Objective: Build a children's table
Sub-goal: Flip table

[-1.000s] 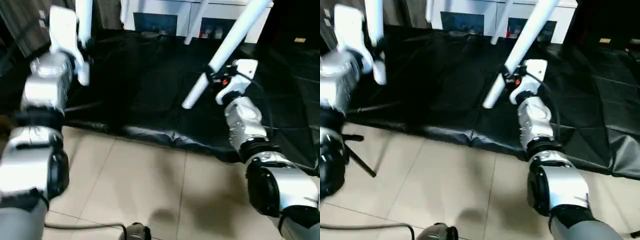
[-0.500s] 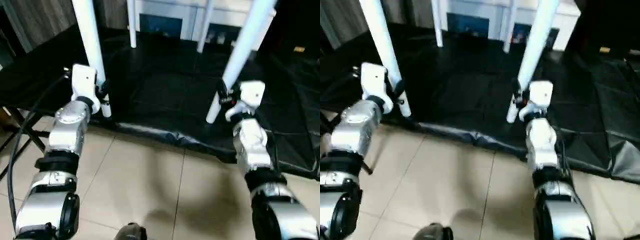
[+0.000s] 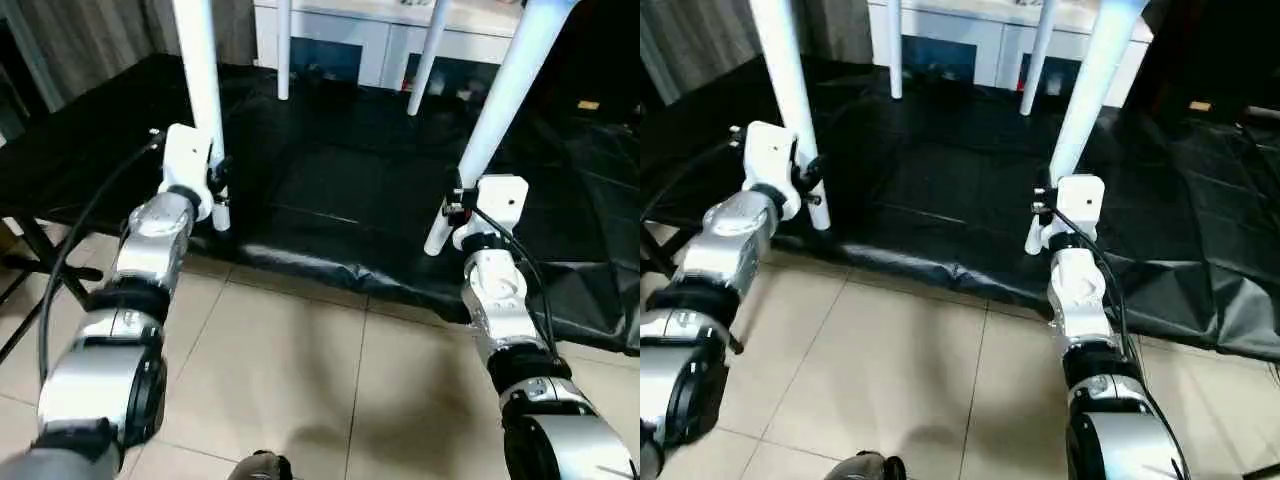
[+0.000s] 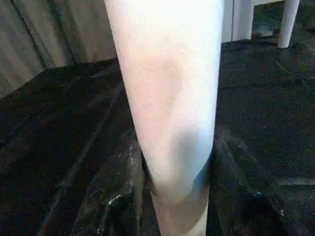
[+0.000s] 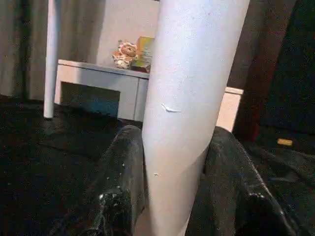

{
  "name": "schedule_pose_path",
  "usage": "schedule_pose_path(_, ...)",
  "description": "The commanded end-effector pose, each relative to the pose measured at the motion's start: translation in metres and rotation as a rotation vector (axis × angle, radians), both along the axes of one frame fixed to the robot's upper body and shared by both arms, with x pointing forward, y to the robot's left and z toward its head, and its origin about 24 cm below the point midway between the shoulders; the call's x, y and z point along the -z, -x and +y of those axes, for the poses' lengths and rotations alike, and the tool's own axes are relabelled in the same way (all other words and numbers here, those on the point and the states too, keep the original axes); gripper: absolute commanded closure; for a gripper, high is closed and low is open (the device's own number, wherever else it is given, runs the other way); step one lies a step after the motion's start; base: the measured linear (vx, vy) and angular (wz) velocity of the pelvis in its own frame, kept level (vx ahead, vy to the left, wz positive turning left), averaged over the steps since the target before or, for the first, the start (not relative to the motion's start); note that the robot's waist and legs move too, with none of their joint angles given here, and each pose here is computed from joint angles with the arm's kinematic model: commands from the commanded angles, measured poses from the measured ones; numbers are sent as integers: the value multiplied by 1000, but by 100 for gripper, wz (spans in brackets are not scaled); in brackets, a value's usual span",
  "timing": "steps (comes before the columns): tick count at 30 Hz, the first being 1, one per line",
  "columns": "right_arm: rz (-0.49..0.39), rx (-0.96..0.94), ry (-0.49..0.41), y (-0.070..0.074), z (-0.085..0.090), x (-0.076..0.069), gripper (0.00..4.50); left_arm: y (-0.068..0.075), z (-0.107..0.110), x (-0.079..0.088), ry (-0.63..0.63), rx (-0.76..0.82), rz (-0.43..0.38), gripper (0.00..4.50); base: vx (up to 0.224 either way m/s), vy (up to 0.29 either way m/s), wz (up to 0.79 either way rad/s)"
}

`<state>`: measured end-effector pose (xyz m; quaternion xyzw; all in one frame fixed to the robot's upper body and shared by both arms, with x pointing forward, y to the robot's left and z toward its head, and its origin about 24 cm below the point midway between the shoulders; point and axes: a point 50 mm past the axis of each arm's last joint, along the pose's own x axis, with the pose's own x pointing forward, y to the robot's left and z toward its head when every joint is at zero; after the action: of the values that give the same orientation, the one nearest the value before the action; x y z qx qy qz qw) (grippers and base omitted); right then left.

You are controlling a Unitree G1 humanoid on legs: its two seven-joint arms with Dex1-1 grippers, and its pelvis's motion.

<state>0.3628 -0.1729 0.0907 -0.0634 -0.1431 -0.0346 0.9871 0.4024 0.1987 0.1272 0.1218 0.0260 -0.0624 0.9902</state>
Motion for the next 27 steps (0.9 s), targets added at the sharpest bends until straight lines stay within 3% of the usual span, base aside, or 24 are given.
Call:
schedule_pose_path(1, 33, -3, 69, -3, -1, 2, 301, -8, -11, -29, -124, 42, -108, 291, 0, 0, 0)
schedule_pose_path(11, -4, -18, 119, -8, 15, -8, 301, -7, -6, -11, -72, -1, -57, 291, 0, 0, 0)
schedule_pose_path(16, 13, -64, 59, -8, 21, -6, 301, -8, -7, -10, -23, 10, -56, 291, 0, 0, 0)
schedule_pose_path(17, 2, -100, 25, -7, 25, -7, 266, -7, -7, -10, -12, 27, -49, 221, 0, 0, 0)
schedule_pose_path(20, -20, -135, 0, -6, 29, -9, 228, -7, -6, -11, -22, 34, -48, 219, 0, 0, 0)
schedule_pose_path(22, -34, -150, -10, -5, 30, -11, 208, -8, -6, -12, -29, 36, -56, 192, 0, 0, 0)
schedule_pose_path(27, -117, -196, -53, 3, 28, -19, 165, -6, -1, -21, -9, 40, -130, 162, 0, 0, 0)
